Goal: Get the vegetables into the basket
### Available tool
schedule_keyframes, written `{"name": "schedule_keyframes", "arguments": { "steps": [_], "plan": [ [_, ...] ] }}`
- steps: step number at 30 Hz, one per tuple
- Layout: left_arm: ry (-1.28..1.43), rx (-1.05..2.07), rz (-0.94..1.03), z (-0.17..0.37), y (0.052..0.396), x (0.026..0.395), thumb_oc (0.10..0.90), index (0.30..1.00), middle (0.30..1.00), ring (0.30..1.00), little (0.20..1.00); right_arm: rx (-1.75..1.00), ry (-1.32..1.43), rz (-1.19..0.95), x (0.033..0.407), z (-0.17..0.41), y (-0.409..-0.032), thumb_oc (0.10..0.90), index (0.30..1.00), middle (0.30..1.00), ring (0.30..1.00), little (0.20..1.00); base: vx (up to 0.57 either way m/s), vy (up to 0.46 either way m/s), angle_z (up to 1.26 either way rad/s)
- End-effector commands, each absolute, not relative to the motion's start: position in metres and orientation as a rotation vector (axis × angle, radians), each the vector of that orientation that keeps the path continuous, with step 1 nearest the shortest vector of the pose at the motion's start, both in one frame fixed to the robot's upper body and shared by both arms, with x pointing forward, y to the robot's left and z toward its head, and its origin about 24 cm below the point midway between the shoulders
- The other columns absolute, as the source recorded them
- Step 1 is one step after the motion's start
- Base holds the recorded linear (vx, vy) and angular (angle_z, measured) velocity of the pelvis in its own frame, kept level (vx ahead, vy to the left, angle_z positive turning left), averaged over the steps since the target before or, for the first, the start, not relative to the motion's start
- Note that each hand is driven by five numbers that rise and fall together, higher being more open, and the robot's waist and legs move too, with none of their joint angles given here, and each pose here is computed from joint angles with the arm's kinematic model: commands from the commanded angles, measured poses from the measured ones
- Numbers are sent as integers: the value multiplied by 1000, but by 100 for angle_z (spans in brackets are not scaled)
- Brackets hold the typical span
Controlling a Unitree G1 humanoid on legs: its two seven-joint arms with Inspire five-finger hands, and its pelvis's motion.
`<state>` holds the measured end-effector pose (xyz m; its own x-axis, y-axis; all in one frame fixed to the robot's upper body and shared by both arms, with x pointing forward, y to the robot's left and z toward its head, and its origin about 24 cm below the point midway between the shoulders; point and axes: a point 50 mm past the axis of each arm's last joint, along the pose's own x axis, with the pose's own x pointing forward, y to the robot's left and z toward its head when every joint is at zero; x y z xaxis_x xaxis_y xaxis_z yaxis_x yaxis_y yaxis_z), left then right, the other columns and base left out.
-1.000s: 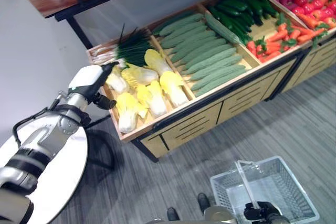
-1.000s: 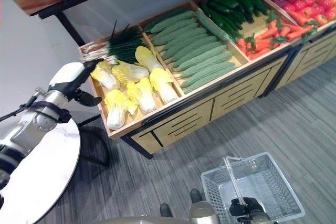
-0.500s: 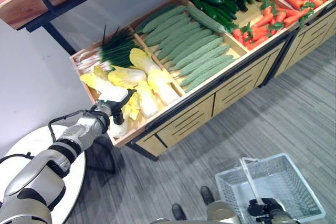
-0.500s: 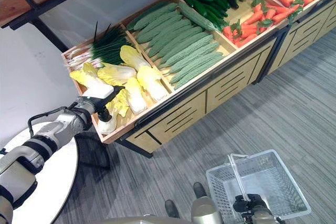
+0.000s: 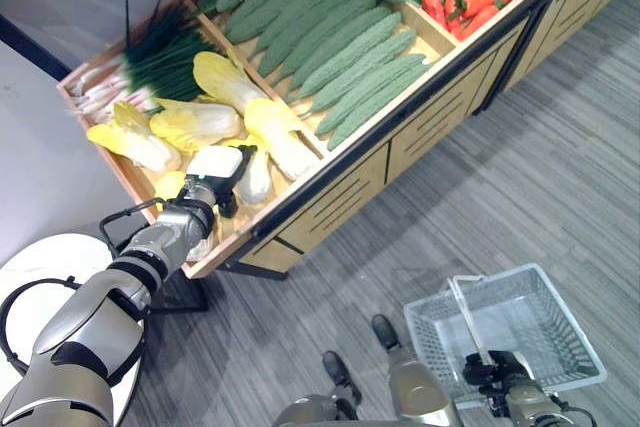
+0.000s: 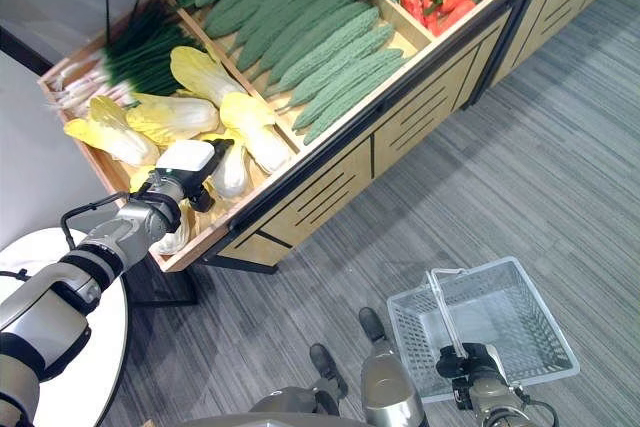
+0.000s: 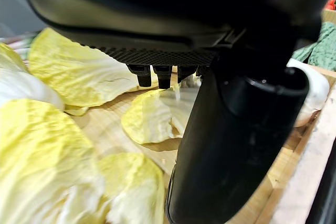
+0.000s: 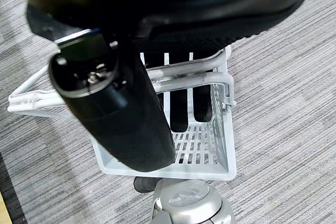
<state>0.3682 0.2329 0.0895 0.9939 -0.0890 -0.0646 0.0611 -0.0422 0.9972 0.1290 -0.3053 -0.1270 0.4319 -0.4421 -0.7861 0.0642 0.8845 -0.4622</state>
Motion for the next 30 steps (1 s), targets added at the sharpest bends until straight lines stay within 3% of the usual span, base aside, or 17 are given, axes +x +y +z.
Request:
{"name": "schedule_keyframes", "arguments": {
  "steps": [1, 7, 8, 10, 21, 30],
  "plan": [
    [-46, 1667, 53, 130, 249, 385, 900, 1000, 1000, 1000, 1000, -423, 1169, -271, 104, -140, -294, 400, 300, 300, 300, 300, 27, -33, -11],
    [-2, 1682, 73, 123, 254, 385, 900, 1000, 1000, 1000, 1000, -429, 1144, -257, 110, -139, -290, 400, 300, 300, 300, 300, 15, -35, -5],
    [-5, 1678, 73, 123, 253, 385, 869, 956, 956, 956, 956, -427, 1144, -256, 110, -140, -289, 400, 300, 300, 300, 300, 12, -32, -6],
    [4, 1680, 73, 120, 255, 384, 400, 300, 300, 300, 300, -426, 1146, -246, 109, -141, -286, 400, 300, 300, 300, 300, 15, -29, -4],
    [-68, 1577, -24, 103, 237, 372, 400, 300, 300, 300, 300, -414, 1157, -234, 103, -145, -278, 400, 300, 300, 300, 300, -15, 7, -3],
    [-79, 1334, 47, 94, 263, 326, 400, 300, 300, 300, 300, -364, 1223, -252, 86, -151, -276, 400, 300, 300, 300, 300, -24, 76, 22]
  ]
}}
